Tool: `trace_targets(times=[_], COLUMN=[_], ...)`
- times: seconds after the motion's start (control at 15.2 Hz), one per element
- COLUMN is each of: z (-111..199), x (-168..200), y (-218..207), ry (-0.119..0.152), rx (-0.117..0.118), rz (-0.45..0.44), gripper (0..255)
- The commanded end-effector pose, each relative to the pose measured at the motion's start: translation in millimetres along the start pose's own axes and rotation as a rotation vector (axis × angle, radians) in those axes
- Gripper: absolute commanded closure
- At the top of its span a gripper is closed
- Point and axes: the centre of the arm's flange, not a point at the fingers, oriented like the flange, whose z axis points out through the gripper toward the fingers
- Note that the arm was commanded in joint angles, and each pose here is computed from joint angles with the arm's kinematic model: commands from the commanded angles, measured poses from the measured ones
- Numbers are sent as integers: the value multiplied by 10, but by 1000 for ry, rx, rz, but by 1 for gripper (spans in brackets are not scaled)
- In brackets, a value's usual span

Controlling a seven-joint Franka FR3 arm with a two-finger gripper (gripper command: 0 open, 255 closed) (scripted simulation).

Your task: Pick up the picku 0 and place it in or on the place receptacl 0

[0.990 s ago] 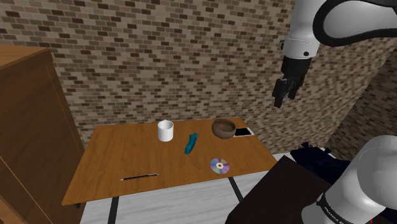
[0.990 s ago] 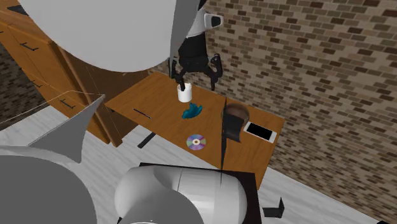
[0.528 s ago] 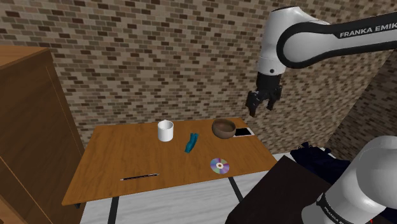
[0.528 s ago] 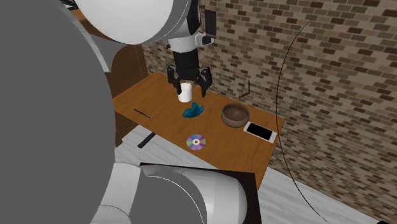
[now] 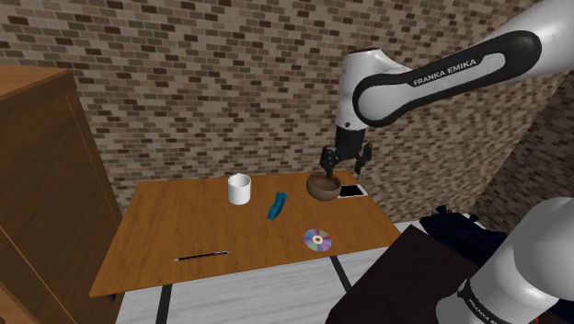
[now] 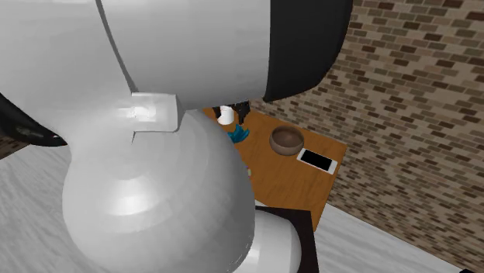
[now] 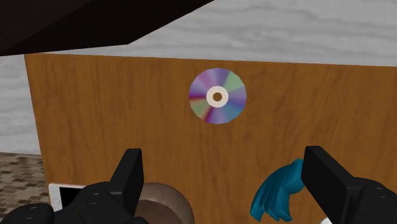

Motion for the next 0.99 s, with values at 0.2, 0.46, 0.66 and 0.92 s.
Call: trace_targets(times=[0.2, 0.46, 0.66, 0.92], z=[424, 755, 1002, 1330], x=[408, 754, 1025, 1399], y=[-278, -479, -611, -760], ry=[-1, -3, -4, -5], rx=[18, 31, 41, 54], rz=[121, 215, 285, 379], gripper=[0, 0, 0, 0])
